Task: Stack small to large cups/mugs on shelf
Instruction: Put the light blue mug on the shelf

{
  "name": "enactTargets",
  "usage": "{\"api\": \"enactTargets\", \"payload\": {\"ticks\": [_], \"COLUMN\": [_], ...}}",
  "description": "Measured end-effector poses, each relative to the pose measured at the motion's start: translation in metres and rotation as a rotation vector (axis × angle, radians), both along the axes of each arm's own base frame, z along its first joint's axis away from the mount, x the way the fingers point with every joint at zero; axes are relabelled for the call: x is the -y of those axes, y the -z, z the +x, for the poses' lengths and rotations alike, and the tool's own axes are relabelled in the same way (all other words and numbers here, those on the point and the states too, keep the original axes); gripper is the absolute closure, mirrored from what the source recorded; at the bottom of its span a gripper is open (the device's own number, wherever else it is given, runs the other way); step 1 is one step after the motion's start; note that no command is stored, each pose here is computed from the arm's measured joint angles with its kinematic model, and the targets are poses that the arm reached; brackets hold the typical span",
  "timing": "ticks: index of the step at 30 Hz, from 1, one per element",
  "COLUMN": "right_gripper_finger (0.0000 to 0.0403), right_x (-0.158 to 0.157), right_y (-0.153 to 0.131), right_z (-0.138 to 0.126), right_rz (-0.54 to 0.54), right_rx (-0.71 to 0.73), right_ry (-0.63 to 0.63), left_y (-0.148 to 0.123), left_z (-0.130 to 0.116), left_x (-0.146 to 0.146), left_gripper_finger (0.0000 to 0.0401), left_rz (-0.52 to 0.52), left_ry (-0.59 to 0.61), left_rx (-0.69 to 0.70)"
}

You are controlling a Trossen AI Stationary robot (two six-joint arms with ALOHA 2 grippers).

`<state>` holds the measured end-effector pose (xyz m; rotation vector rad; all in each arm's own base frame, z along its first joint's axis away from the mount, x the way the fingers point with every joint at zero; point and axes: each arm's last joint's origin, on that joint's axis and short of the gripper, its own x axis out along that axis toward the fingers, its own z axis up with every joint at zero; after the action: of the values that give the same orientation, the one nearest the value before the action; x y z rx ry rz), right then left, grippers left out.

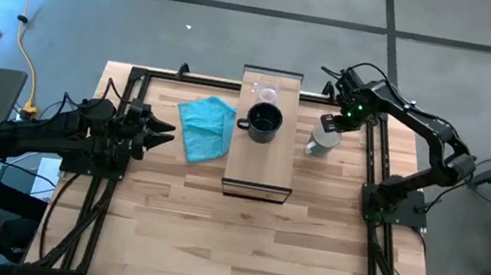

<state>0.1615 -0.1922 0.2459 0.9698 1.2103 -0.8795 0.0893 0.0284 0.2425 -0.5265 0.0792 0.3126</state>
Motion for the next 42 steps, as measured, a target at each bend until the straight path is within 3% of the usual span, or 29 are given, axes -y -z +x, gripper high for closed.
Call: {"api": "enactTargets", "payload": {"ticks": [21, 31, 42], "right_gripper_finger": [0.0402, 0.0402, 0.0403], "right_x": [-0.004, -0.017, -0.032], "right_y": [-0.001, -0.022, -0.034], "right_z": [-0.003, -0.020, -0.031], "right_rz": [0.036, 0.005, 0.044], "right_rx": [-0.027, 0.024, 0.040], "right_ry": [0.027, 0.092, 0.130], "left_y": [0.000, 0.000, 0.000], "left_z": [0.000, 0.000, 0.000], "left_x": [0.000, 0.000, 0.000], "left_gripper_finger": [0.0210, 0.0210, 0.0210], "left_rz": [0.000, 0.006, 0.009], "left_ry": [0.000, -0.007, -0.006], "left_rx": [0.000, -0.002, -0.003]}}
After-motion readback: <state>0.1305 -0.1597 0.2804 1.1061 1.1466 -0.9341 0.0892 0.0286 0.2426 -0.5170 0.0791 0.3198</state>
